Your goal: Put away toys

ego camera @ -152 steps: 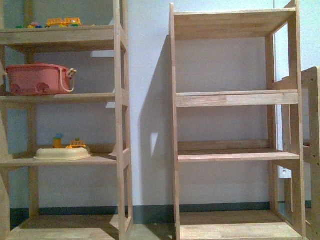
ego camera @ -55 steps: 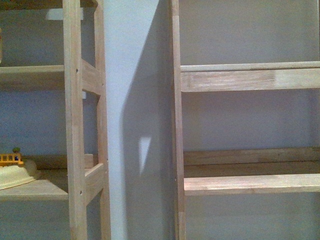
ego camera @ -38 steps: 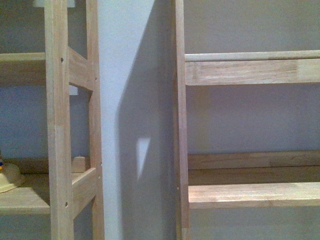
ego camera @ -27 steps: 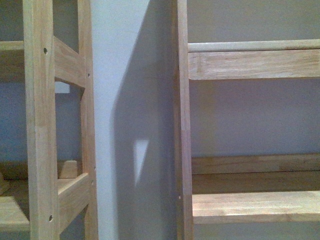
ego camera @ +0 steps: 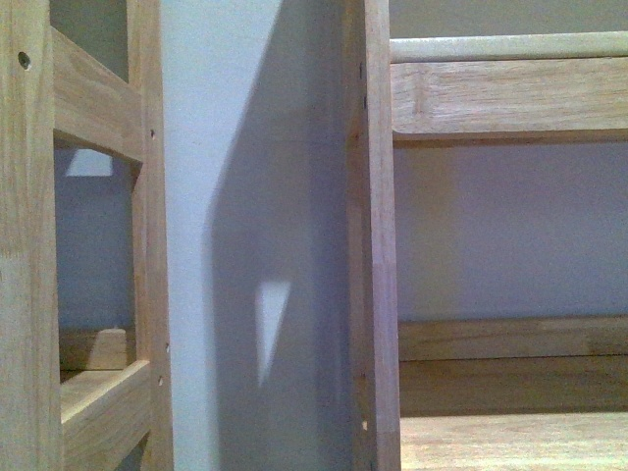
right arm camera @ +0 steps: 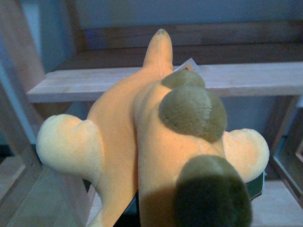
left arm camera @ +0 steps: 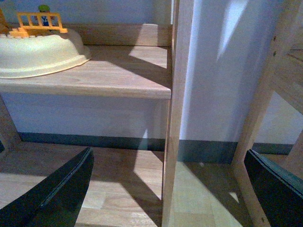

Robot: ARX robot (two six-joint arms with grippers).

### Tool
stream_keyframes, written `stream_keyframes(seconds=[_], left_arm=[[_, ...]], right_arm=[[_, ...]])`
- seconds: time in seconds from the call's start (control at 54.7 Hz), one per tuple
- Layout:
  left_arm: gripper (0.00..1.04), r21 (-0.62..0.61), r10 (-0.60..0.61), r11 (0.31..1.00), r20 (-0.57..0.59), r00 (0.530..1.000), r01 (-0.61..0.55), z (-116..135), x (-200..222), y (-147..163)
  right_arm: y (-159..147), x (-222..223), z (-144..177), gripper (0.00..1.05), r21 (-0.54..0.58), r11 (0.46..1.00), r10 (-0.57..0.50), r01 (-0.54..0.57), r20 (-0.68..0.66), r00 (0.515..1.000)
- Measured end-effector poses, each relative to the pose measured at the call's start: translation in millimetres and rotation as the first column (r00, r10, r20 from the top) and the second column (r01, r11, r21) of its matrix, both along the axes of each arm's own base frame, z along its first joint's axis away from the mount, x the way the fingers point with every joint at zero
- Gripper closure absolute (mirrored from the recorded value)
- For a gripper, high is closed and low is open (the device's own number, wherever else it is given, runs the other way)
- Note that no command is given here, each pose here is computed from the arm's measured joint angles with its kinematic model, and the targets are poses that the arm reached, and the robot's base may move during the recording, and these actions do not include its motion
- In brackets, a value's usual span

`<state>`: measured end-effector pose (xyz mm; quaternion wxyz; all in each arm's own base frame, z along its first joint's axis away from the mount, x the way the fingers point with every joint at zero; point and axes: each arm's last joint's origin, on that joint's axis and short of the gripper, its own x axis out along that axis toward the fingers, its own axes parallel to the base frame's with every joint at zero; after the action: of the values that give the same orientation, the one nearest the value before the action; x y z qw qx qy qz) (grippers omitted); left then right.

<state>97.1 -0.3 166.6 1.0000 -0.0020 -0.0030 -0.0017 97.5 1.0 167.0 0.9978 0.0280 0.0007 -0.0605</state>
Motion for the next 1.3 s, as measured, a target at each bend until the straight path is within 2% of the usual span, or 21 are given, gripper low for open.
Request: stream_keyframes(seconds=[0.11, 0.329, 0.494, 0.603, 0.896, 1.298], left_arm=[[0.06, 0.0, 0.0, 1.0, 0.0, 1.0, 0.0, 0, 0, 0], [0.06, 0.0, 0.0, 1.0, 0.0, 1.0, 0.0, 0, 0, 0], [0.06, 0.0, 0.0, 1.0, 0.0, 1.0, 0.0, 0, 0, 0], [0.06, 0.0, 0.0, 1.0, 0.0, 1.0, 0.0, 0, 0, 0], [0.06, 0.0, 0.0, 1.0, 0.0, 1.0, 0.0, 0, 0, 0], [0.06, 0.0, 0.0, 1.0, 0.0, 1.0, 0.0, 0, 0, 0]], right_arm=[[1, 1, 1, 0.98, 0.004, 0.998, -0.06, 0.06, 0.002, 0.998], [7, 2, 17, 0.98, -0.034, 0.996, -0.083, 0.084, 0.031, 0.996], [14, 2, 56, 0.98, -0.057, 0.994, -0.087, 0.095, 0.117, 0.989], [23, 1, 96, 0.98, -0.078, 0.993, -0.072, 0.09, 0.205, 0.976], [36, 2, 165, 0.98, -0.148, 0.985, -0.031, 0.087, 0.344, 0.938], [29, 3, 237, 0.98, -0.231, 0.965, 0.001, 0.123, 0.475, 0.88]])
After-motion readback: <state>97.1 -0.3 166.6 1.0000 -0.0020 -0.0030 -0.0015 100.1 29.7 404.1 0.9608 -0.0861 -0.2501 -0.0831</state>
